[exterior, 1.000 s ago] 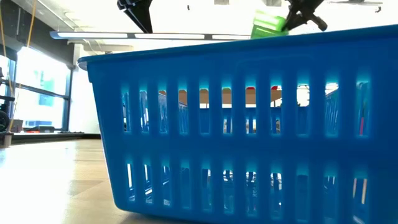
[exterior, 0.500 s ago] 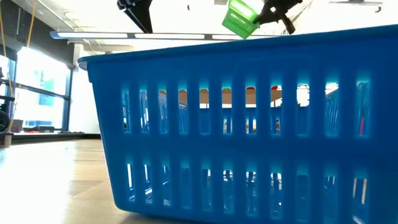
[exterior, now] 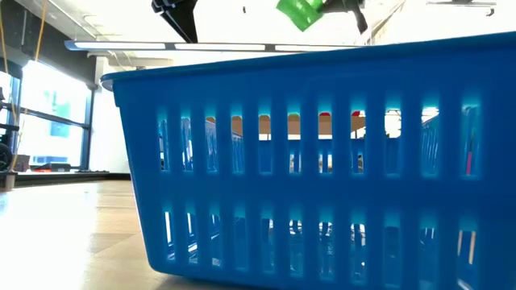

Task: Stack baskets on shelf by color
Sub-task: Stack the top green bin on top of the other green bin on the shelf

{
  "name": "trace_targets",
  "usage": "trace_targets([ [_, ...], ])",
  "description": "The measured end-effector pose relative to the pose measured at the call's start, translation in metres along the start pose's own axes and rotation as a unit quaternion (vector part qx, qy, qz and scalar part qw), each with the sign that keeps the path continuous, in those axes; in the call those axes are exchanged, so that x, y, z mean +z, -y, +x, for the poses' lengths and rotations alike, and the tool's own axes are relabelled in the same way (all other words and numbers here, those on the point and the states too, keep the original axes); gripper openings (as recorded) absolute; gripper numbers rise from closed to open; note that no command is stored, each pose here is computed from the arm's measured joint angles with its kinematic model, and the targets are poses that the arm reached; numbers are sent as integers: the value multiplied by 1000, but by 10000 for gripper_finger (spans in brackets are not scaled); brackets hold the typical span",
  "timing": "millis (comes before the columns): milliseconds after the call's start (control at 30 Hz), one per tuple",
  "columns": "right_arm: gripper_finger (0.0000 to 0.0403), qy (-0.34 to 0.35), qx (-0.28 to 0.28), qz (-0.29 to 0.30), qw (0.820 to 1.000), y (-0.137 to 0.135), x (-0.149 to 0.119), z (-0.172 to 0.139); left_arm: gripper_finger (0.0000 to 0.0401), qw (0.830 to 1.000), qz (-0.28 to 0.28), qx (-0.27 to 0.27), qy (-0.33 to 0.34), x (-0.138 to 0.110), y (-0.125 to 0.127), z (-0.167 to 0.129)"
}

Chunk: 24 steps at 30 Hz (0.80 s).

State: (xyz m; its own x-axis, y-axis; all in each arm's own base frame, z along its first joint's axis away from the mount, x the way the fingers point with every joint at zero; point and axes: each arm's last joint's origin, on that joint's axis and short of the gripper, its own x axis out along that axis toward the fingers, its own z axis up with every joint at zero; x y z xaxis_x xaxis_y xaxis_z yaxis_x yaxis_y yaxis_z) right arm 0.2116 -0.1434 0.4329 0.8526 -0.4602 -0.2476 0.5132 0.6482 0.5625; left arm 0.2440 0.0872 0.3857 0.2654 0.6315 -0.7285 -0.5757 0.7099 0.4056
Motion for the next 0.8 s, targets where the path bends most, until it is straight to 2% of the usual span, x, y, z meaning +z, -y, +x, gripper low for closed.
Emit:
trace_targets([
  [233, 0, -15, -30, -15, 999, -28, 13, 6, 197, 1000, 2, 0, 0, 0, 0, 0],
  [400, 0, -73, -72, -12, 995, -35, 22, 22, 197, 1000, 2, 0, 0, 0, 0, 0],
  [567, 0, -143, -125, 20, 982, -26, 23, 34, 197, 1000, 2, 0, 0, 0, 0, 0],
  [800, 0, -221, -140, 72, 962, -6, 12, 63, 197, 1000, 2, 0, 0, 0, 0, 0],
])
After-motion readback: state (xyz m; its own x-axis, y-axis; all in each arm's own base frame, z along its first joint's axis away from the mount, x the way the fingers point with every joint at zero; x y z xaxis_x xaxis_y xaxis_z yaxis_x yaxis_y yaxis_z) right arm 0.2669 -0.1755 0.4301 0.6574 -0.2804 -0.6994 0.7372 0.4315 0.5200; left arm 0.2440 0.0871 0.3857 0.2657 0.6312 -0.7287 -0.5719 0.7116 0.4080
